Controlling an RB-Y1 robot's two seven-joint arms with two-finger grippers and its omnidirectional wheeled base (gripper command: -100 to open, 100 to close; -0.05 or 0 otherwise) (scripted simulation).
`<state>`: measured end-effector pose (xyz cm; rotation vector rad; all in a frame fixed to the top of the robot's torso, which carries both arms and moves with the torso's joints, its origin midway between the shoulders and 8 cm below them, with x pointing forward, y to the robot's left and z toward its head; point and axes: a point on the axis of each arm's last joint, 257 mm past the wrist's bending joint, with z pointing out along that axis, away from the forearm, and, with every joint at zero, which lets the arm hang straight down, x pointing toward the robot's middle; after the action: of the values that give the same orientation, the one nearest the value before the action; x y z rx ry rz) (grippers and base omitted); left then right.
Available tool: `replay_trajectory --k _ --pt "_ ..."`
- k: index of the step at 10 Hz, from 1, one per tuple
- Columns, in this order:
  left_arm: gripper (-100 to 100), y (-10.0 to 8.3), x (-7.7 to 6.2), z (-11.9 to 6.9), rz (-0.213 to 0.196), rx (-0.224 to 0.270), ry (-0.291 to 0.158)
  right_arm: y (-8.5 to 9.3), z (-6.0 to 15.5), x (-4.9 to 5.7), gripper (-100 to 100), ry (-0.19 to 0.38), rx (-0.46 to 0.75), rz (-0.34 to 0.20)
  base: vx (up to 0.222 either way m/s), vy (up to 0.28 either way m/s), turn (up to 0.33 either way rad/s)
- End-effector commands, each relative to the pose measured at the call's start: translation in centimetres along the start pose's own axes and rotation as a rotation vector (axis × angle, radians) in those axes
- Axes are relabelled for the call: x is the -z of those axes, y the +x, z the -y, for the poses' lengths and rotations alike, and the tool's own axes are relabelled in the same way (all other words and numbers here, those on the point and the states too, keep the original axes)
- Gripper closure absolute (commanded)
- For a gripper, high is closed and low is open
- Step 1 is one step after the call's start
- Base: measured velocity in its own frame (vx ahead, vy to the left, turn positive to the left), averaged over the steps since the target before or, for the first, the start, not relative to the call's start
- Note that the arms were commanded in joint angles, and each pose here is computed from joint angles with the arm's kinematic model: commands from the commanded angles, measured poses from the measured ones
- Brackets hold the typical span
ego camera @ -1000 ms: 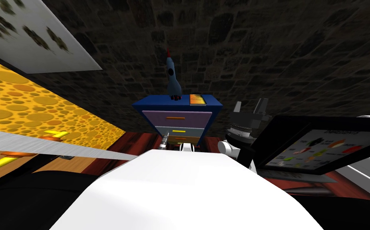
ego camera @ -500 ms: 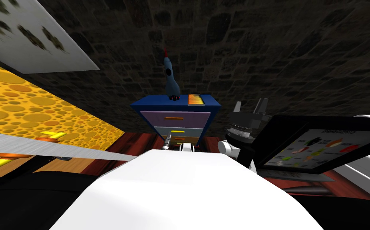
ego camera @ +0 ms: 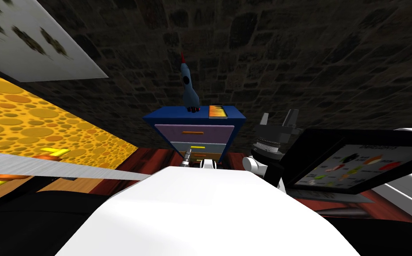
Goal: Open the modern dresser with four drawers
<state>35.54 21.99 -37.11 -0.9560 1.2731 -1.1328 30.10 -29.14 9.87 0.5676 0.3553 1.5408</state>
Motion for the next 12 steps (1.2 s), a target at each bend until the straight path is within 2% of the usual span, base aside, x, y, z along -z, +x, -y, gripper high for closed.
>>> replay_trajectory --k 1,2,3,6,9,12 --pt "100 0.3 1.0 -0.5 -0.002 0.001 0.000 0.0 0.0 0.0 0 0.000 0.000 0.000 -0.050 0.002 0.020" --pt "100 0.3 0.6 -0.1 -0.001 0.001 0.007 0.0 0.0 0.0 0 0.000 0.000 0.000 -0.031 -0.004 0.000" --pt "-100 -0.8 0.9 -0.4 -0.017 -0.033 0.006 0.0 0.0 0.0 0 0.000 0.000 0.000 -0.011 -0.006 -0.001" --pt "-100 -2.4 1.1 -0.7 -0.040 -0.081 0.003 0.0 0.0 0.0 0 0.000 0.000 0.000 -0.003 -0.009 0.001" --pt "-100 -2.7 0.0 -0.3 -0.041 -0.086 -0.009 0.0 0.0 0.0 0 0.000 0.000 0.000 -0.027 -0.050 0.004" --pt "-100 -0.6 -0.8 0.3 -0.010 -0.020 -0.011 0.0 0.0 0.0 0 0.000 0.000 0.000 -0.027 -0.039 0.001"
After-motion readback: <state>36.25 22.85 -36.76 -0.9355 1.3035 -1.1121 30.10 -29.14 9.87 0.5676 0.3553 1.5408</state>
